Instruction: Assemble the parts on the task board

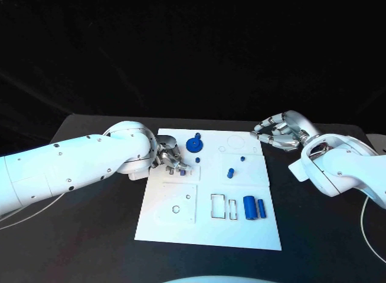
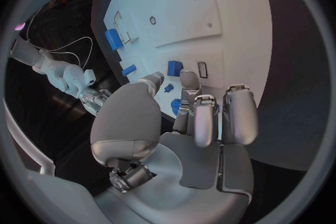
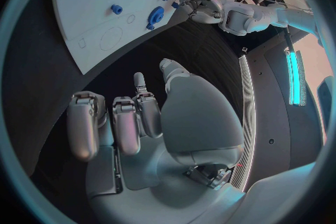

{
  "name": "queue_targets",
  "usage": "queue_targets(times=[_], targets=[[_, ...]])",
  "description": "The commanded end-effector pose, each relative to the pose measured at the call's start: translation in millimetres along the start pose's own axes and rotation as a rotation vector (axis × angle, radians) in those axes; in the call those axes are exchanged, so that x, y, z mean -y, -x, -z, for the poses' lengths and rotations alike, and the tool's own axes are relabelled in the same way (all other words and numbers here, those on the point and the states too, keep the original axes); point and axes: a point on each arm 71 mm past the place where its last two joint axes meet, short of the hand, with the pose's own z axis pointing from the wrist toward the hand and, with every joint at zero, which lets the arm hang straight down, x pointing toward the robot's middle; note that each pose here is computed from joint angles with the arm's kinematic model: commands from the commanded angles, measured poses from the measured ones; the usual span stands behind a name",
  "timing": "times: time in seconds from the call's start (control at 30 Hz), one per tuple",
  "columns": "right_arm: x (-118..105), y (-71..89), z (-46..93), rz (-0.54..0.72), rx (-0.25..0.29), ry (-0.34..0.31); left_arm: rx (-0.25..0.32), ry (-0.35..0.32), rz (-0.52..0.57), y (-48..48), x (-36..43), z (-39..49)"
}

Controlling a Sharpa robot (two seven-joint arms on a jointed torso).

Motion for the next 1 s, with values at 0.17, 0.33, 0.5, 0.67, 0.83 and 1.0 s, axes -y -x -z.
queue_targets(times=[0.17,0.33,0.5,0.67,0.83,1.0], targets=[[-0.7,-1.8,0.0,0.004,-0.011,0.008,-0.035,-0.002,-0.035,-4.1,3.7,-2.0],[-0.7,-2.1,0.0,0.004,-0.012,0.008,-0.039,-0.005,-0.039,-5.2,5.4,-2.6],[-0.5,-2.2,0.0,0.004,-0.012,0.008,-0.039,-0.005,-0.039,-5.4,5.8,-2.8],[-0.5,-2.2,0.0,0.004,-0.012,0.008,-0.039,-0.006,-0.039,-5.6,6.0,-2.7],[-0.3,-2.2,0.0,0.004,-0.013,0.007,-0.041,-0.005,-0.039,-5.7,5.8,-2.4],[-0.2,-2.1,0.0,0.004,-0.012,0.007,-0.043,-0.006,-0.041,-5.9,6.1,-2.1]])
